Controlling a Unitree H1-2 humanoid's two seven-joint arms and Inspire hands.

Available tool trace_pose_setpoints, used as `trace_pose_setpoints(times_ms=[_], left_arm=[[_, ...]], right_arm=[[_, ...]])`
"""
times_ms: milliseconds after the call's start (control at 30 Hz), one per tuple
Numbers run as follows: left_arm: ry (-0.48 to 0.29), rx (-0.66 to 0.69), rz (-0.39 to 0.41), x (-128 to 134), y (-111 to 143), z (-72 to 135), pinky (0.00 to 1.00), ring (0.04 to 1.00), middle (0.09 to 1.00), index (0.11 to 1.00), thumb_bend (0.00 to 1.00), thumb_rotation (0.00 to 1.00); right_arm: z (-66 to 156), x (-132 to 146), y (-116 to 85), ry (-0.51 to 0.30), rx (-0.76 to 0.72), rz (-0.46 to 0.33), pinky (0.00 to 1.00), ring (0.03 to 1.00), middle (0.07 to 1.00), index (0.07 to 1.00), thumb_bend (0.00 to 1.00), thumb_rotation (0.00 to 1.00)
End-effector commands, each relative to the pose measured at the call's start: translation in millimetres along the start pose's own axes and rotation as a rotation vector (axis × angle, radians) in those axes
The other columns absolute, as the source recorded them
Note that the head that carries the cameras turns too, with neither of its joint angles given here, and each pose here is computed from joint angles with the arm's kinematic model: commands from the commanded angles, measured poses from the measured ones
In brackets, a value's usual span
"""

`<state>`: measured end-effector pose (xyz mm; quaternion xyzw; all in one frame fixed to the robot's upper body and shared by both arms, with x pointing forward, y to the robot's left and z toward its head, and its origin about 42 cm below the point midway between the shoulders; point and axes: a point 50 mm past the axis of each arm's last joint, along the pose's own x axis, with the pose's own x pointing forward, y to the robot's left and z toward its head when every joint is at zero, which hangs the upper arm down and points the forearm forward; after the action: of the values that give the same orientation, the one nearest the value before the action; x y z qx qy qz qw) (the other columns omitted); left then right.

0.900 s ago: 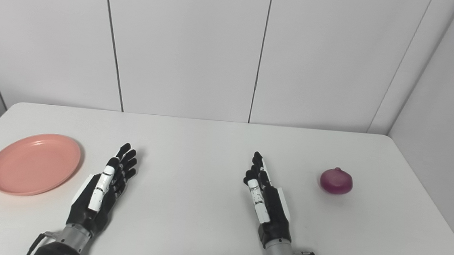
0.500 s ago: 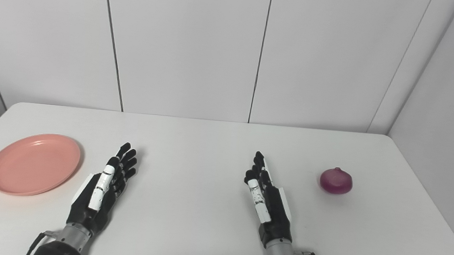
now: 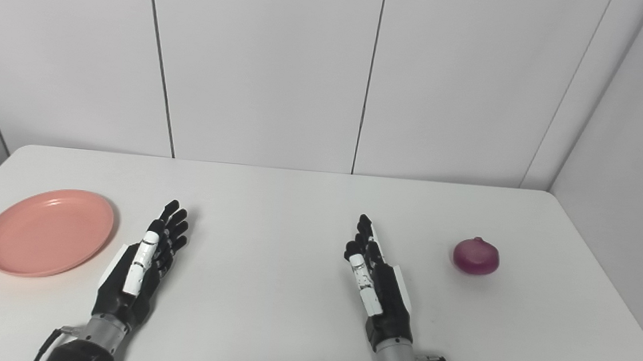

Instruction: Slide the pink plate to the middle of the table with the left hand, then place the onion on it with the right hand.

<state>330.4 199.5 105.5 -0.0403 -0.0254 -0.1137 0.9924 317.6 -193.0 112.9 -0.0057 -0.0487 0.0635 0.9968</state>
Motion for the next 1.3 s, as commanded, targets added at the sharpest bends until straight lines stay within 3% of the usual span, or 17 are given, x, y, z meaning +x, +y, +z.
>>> trace_pose_setpoints(times_ms=[0,333,467,667,833,1033,1267], left_arm=[[-0.02,0.001,0.001,-1,-2,-4,1.0,1.0,1.0,1.0,0.47,1.0],[-0.009,0.003,0.001,1,-3,-7,1.0,1.0,1.0,1.0,0.49,1.0],[-0.012,-0.014,-0.013,0,-12,-17,1.0,1.0,1.0,1.0,0.51,1.0],[-0.019,-0.006,-0.023,1,-25,-28,1.0,1.0,1.0,1.0,0.54,1.0],[-0.038,-0.005,-0.02,1,-36,-22,1.0,1.0,1.0,1.0,0.52,1.0],[-0.118,-0.01,0.029,7,-38,-4,1.0,1.0,1.0,1.0,0.5,1.0],[-0.173,0.033,0.037,15,-16,34,1.0,1.0,1.0,1.0,0.56,1.0]], right_arm=[[-3,-5,0,-0.003,0.003,0.004,1.0,1.0,1.0,1.0,0.59,0.87],[-7,-4,-6,0.016,-0.008,-0.022,1.0,1.0,1.0,0.999,0.62,0.83],[-13,-10,-17,0.022,-0.012,-0.019,1.0,1.0,1.0,1.0,0.6,0.87],[-22,-17,-36,0.002,0.018,0.0,1.0,1.0,1.0,1.0,0.57,0.83],[-29,-17,-45,-0.002,0.028,0.024,1.0,1.0,1.0,1.0,0.56,0.9],[-33,-17,-51,-0.006,0.041,0.006,1.0,1.0,1.0,1.0,0.57,0.84],[-32,-20,-57,-0.013,0.028,0.022,1.0,1.0,1.0,1.0,0.55,0.87]])
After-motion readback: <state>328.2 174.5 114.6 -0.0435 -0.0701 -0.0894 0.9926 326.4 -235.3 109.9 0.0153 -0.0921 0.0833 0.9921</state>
